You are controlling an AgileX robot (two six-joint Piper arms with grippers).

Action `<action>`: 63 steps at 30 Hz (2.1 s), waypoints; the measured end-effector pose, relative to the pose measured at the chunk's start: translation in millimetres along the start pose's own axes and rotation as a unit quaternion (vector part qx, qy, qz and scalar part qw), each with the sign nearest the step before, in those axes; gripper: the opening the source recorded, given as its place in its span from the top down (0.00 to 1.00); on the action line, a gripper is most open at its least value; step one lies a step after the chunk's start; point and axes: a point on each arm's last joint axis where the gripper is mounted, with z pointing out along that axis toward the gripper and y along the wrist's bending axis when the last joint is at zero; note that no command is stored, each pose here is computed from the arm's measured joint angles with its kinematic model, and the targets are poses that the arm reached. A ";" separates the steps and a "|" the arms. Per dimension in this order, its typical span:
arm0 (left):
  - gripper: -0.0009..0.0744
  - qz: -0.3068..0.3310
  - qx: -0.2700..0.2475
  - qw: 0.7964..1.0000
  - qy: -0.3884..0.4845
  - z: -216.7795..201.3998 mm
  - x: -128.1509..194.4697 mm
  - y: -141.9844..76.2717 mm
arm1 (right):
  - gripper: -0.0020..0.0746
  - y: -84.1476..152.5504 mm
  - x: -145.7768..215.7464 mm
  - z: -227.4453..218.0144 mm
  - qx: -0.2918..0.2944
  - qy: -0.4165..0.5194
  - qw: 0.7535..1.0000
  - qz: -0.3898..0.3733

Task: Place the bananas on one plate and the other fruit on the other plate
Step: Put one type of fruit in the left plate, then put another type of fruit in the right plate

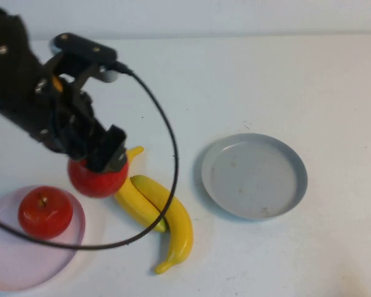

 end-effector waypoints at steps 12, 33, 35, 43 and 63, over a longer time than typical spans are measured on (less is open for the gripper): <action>0.23 -0.142 -0.050 0.988 0.044 -29.7 114.9 31.5 | 1.00 0.0 0.0 0.0 0.000 0.000 1.000 0.000; 0.10 -0.182 -0.092 0.976 0.081 40.1 151.5 58.5 | 1.00 0.0 0.0 0.0 0.000 0.000 1.000 0.000; 0.10 -0.186 -0.095 0.975 0.082 40.0 151.7 58.9 | 1.00 0.0 0.0 0.0 0.000 0.000 1.000 0.000; 0.10 -0.213 -0.105 0.971 0.014 10.0 151.2 49.3 | 1.00 0.0 0.0 0.0 0.000 0.000 1.000 0.000; 0.98 -0.188 -0.103 0.926 -0.312 -54.1 240.3 -29.5 | 1.00 0.0 0.0 0.0 0.000 0.000 1.000 0.000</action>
